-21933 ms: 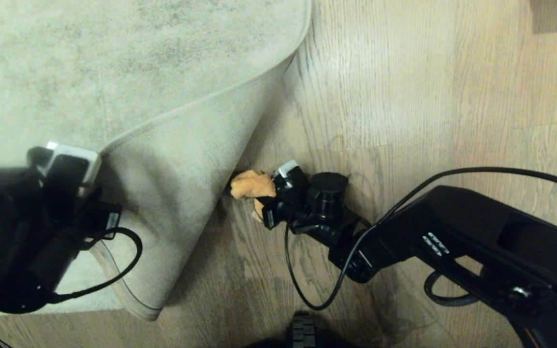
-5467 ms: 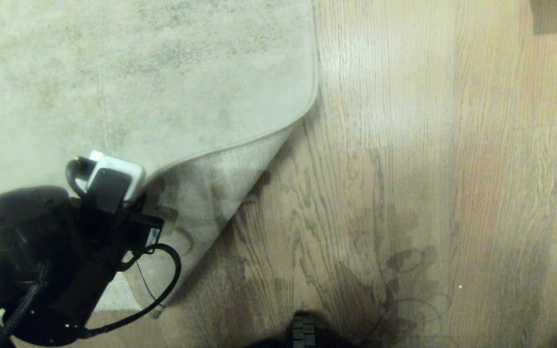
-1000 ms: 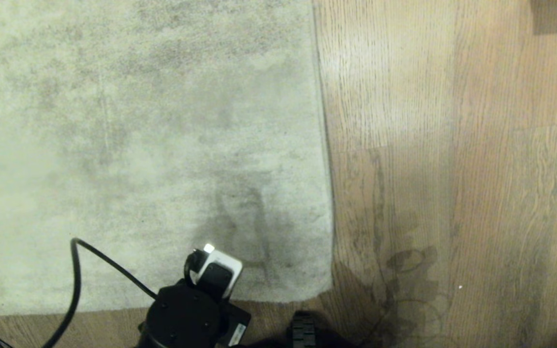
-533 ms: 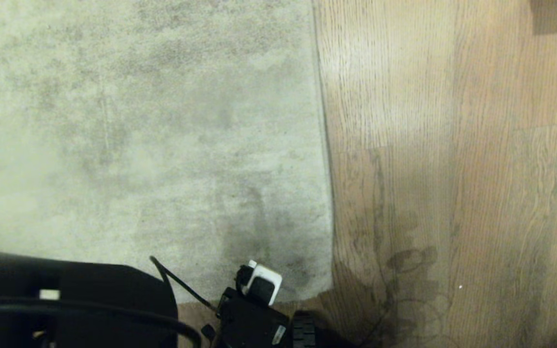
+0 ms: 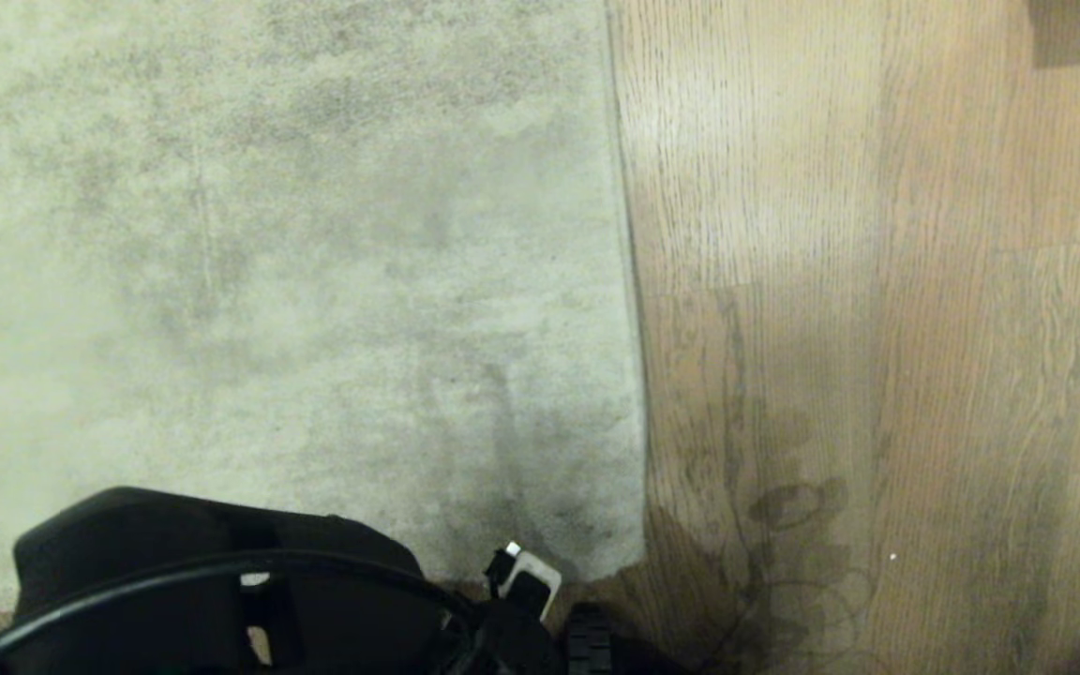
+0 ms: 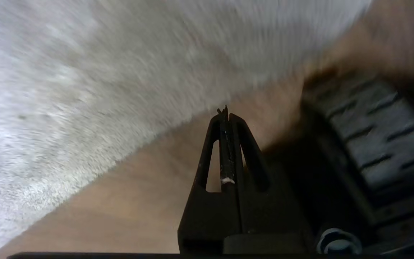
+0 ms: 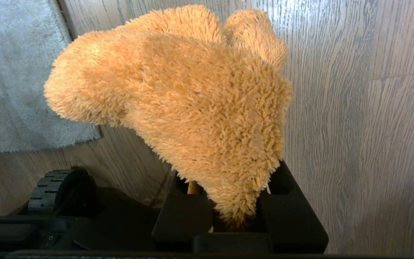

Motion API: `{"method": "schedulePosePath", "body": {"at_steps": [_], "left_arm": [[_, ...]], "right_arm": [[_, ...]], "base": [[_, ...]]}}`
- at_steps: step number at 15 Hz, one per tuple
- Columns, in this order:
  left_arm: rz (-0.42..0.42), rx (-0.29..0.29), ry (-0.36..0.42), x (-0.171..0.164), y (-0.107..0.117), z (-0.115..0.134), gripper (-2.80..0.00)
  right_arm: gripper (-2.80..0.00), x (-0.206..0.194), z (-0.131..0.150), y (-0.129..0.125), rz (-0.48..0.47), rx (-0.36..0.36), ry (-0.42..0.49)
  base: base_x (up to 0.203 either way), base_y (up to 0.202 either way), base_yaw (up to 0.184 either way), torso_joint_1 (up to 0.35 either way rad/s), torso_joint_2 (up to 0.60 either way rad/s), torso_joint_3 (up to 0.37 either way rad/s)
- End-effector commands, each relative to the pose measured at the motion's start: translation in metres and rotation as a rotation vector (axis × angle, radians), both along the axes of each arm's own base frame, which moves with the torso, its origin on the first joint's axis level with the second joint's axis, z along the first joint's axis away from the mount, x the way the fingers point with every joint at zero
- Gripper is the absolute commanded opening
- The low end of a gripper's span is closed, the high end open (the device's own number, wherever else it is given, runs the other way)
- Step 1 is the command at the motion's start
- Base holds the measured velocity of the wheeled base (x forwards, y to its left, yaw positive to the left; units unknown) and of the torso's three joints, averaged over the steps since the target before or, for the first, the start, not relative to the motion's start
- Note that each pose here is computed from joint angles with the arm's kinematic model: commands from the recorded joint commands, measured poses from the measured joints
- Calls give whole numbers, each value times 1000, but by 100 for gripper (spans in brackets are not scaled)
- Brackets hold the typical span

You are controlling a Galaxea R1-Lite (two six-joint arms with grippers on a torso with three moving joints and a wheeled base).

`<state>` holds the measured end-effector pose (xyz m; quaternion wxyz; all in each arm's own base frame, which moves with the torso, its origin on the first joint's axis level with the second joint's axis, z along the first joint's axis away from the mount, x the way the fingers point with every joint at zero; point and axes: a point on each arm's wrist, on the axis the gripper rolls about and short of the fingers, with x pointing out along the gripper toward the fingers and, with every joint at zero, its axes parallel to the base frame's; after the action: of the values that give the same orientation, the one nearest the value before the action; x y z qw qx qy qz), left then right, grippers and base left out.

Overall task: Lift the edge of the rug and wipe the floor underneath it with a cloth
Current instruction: Lay down the carpet, then put down the rag

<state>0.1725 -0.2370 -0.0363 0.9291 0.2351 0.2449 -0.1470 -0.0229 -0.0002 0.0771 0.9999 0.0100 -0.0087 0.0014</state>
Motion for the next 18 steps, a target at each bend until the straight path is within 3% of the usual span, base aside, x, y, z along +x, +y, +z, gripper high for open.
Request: {"method": "schedulePosePath", "body": {"at_steps": [1,8,12,15,18], "left_arm": [[2,44,41,9,-6,-7,-280],[-27,171,57,49,-23,-21,-280],[-132,177,61,83,-41,-23,-280],[-146,143,15,100,-57,-22,-280],[-146,142,13,100,-57,-23,-280]], "right_arm": [[-280,0,0,0,1,0,1],[-280,0,0,0,1,0,2],[-280,0,0,0,1,0,1],[-280,0,0,0,1,0,1],[-280,0,0,0,1,0,1]], "base": [[0,0,0,0,0,0],[0,0,0,0,0,0],[0,0,0,0,0,0],[0,0,0,0,0,0],[0,0,0,0,0,0]]}}
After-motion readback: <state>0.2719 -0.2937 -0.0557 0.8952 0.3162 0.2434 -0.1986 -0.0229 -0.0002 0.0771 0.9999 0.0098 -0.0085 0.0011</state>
